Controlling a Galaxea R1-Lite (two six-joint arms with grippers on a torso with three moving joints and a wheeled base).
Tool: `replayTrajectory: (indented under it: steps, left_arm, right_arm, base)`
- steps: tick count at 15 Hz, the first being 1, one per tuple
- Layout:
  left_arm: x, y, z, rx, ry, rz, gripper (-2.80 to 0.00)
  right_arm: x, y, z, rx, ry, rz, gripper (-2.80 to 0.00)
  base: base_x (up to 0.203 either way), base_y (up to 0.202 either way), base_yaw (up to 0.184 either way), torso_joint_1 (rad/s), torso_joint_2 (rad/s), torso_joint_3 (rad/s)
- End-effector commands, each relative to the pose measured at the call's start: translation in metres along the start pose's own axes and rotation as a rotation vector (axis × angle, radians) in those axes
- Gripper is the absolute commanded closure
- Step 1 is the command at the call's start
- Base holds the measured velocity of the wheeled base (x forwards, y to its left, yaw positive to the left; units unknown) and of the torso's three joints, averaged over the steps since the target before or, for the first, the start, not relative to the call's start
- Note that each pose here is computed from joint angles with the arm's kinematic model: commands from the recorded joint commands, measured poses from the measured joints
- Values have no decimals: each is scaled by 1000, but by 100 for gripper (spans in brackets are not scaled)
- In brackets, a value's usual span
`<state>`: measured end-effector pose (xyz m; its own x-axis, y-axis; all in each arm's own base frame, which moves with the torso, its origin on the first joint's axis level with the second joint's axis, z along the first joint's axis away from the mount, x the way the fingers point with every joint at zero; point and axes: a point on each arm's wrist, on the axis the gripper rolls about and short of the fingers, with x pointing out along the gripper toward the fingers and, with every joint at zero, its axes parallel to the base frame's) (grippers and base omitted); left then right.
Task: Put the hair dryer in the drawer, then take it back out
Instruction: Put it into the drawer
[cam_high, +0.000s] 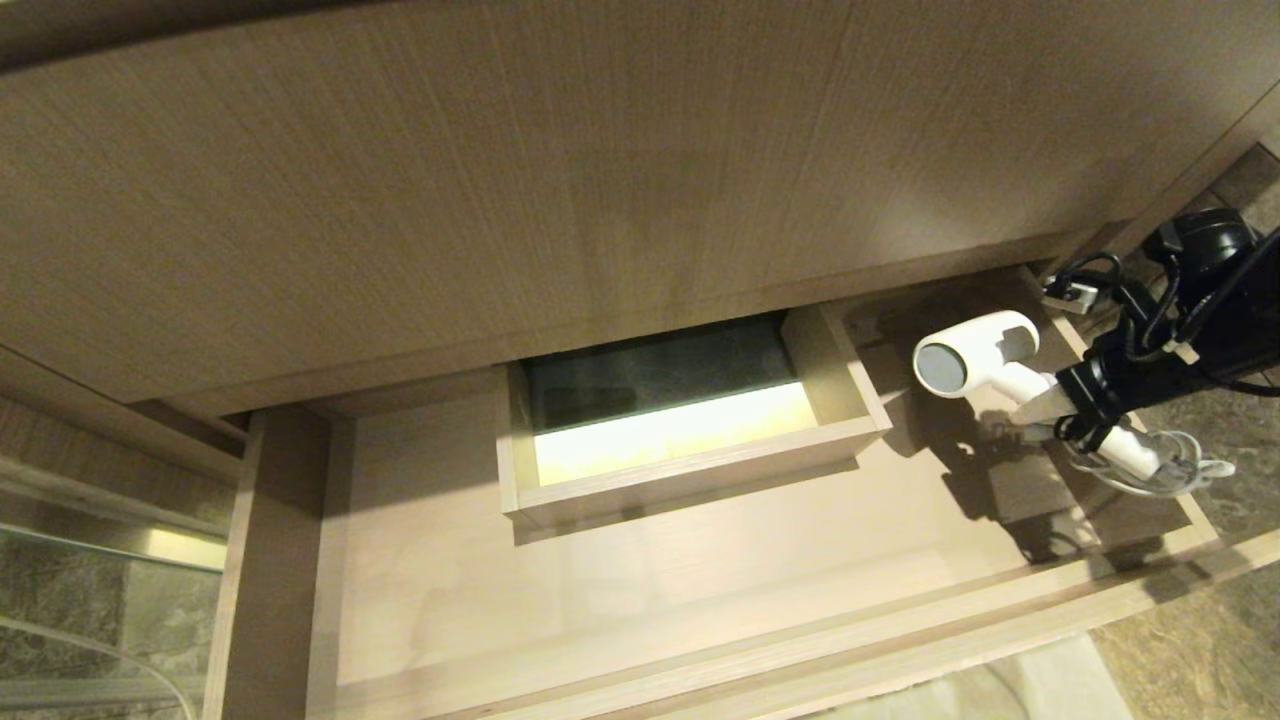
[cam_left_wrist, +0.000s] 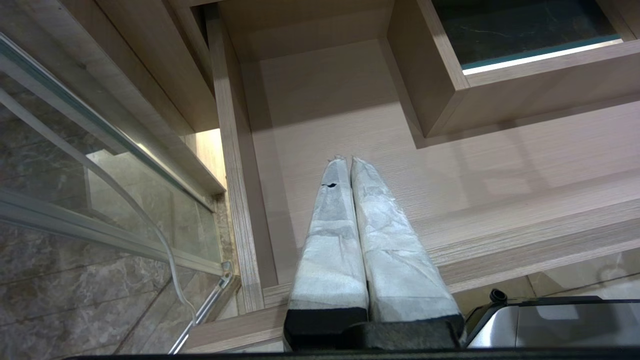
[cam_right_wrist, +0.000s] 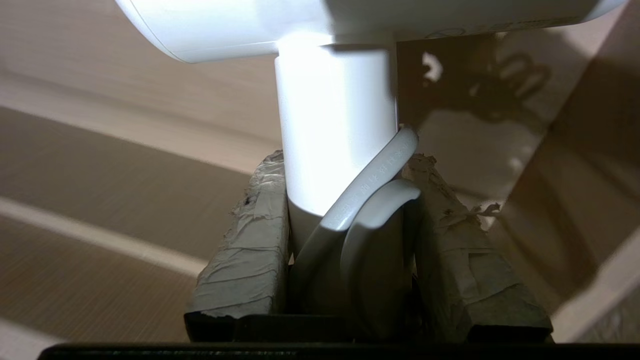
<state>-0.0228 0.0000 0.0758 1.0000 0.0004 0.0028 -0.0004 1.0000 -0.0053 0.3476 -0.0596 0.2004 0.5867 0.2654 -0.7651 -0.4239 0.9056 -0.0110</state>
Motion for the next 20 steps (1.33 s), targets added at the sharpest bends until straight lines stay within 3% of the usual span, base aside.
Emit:
replayTrajectory:
  steps: [1, 13, 14, 17, 20]
  left_arm:
    - [0, 0, 0, -1, 0, 1, 0]
    - [0, 0, 0, -1, 0, 1, 0]
    - [0, 0, 0, -1, 1, 1, 0]
    - [0, 0, 0, -1, 0, 1, 0]
    - [0, 0, 0, -1, 1, 0, 0]
  right_arm:
    - [25, -4, -3, 4, 35, 31, 0]
    - [96, -39, 7, -75, -106, -48, 0]
    - [98, -40, 6, -76, -109, -48, -280]
    - [104, -41, 4, -82, -116, -53, -280]
    - [83, -38, 14, -91, -157, -79, -280]
  base:
    - [0, 0, 0, 0, 0, 0]
    - [0, 0, 0, 0, 0, 0]
    - [0, 0, 0, 0, 0, 0]
    - [0, 0, 0, 0, 0, 0]
    - [0, 0, 0, 0, 0, 0]
